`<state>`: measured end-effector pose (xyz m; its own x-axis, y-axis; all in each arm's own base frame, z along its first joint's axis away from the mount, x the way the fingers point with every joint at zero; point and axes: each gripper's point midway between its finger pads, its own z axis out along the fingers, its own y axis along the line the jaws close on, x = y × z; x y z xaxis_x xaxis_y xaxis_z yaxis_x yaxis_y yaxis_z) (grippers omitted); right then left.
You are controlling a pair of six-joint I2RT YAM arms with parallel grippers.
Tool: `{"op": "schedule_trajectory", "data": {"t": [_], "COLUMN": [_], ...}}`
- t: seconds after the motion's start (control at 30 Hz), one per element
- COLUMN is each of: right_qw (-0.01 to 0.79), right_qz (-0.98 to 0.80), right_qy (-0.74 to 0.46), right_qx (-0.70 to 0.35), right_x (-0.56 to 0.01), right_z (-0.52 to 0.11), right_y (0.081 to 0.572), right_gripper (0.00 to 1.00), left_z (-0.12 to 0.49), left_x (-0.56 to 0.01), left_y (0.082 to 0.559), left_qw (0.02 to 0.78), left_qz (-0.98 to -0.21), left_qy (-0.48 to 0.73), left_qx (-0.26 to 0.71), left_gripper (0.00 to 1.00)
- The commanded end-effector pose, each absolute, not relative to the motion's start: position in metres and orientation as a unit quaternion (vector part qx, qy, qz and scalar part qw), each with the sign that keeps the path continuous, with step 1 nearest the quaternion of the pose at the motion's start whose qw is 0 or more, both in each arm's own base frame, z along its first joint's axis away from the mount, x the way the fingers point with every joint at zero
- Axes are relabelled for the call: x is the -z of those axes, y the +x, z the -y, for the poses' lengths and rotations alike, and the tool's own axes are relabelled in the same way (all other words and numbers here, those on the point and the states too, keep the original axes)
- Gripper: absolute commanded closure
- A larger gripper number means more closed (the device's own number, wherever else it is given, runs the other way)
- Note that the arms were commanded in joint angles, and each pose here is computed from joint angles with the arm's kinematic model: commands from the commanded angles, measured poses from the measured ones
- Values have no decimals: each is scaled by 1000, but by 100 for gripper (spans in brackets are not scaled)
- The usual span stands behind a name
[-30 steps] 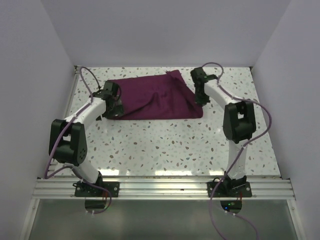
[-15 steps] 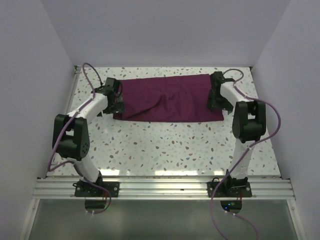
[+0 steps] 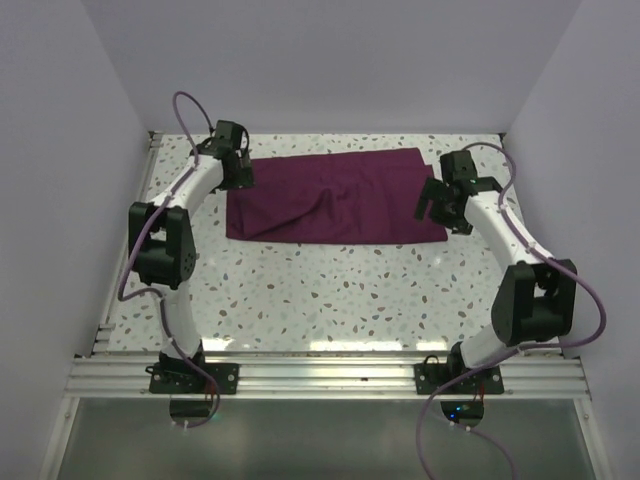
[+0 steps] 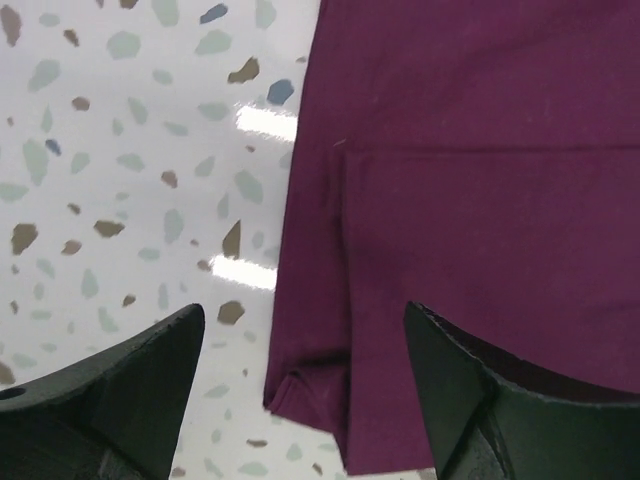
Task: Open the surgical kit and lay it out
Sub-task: Open the surgical kit at the center of the board.
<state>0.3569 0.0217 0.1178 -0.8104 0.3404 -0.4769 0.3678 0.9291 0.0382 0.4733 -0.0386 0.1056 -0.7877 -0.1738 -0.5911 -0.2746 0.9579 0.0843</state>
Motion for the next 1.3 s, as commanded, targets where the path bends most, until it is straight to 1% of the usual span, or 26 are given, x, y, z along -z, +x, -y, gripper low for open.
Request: {"op": "schedule_trajectory", "data": {"t": [0.0,0.03,0.07,0.23,0.33,0.53,0.67,0.77,0.8,0.87,0.9,1.07,1.17,1.27], "right_qw": [261,262,258,261,267,272,271,272,274,275,276,276,276,276], "right_qz": [-950,-950,-951,-951,-949,-946,-945,-944,-943,-943,-942,-942,-942,-942], "right_qy": [172,172,170,168,169,172,176,179,181,183,184,188,187,184], "right_qx": [-18,-13,-6,15,21,34,46,47,49,47,48,44,44,46], "right_x": [-127,-131,-129,-135,-143,-153,-154,-155,-156,-156,-156,-158,-159,-158], "right_z": [-38,-36,-33,-23,-20,-14,-8,-7,-5,-5,-5,-6,-6,-6], "right_y": [348,342,337,319,312,298,287,279,278,275,274,273,274,276], "right_gripper": [9,9,9,9,9,9,9,9,9,9,9,9,9,9], "left_z": [47,52,56,76,81,84,76,68,68,65,65,78,90,101], "left_x": [-89,-85,-76,-53,-43,-33,-21,-18,-19,-23,-25,-65,-91,-117], "left_y": [496,499,501,507,513,525,525,525,526,529,530,543,547,549], "left_qw": [294,292,287,280,279,278,269,269,270,275,277,313,336,357], "left_qz": [-947,-947,-948,-947,-946,-946,-947,-945,-944,-942,-942,-931,-922,-911], "left_qy": [-124,-135,-140,-154,-157,-158,-168,-180,-180,-181,-180,-152,-130,-106], "left_qx": [-39,-25,-13,42,55,61,55,56,59,61,65,107,144,177], "left_gripper": [20,28,30,35,38,39,44,54,62,69,76,89,92,92]}}
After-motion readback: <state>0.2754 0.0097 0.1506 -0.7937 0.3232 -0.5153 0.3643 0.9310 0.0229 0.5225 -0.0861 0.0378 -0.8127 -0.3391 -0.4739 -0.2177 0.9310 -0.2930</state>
